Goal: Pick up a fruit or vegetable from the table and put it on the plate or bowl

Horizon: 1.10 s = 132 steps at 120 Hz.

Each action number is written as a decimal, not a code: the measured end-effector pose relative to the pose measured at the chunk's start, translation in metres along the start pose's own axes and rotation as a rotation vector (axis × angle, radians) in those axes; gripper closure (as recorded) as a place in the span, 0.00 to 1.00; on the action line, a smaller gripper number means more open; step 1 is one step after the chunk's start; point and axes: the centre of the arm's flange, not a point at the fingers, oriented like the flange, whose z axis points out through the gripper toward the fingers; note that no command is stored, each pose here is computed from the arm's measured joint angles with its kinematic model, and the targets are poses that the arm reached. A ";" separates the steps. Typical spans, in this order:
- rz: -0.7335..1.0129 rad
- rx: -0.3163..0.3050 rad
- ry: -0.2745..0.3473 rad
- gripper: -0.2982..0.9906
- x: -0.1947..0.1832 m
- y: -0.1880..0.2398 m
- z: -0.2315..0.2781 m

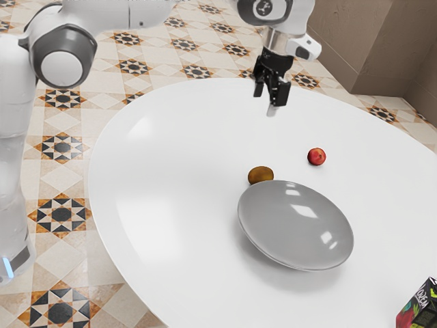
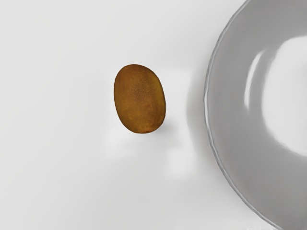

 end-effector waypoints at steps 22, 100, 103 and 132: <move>0.002 0.005 -0.001 0.23 -0.001 0.001 -0.003; 0.070 0.022 -0.093 0.23 -0.025 -0.006 0.040; 0.087 0.030 -0.091 0.23 -0.025 -0.007 0.040; 0.350 0.094 -0.098 0.23 -0.020 -0.011 0.044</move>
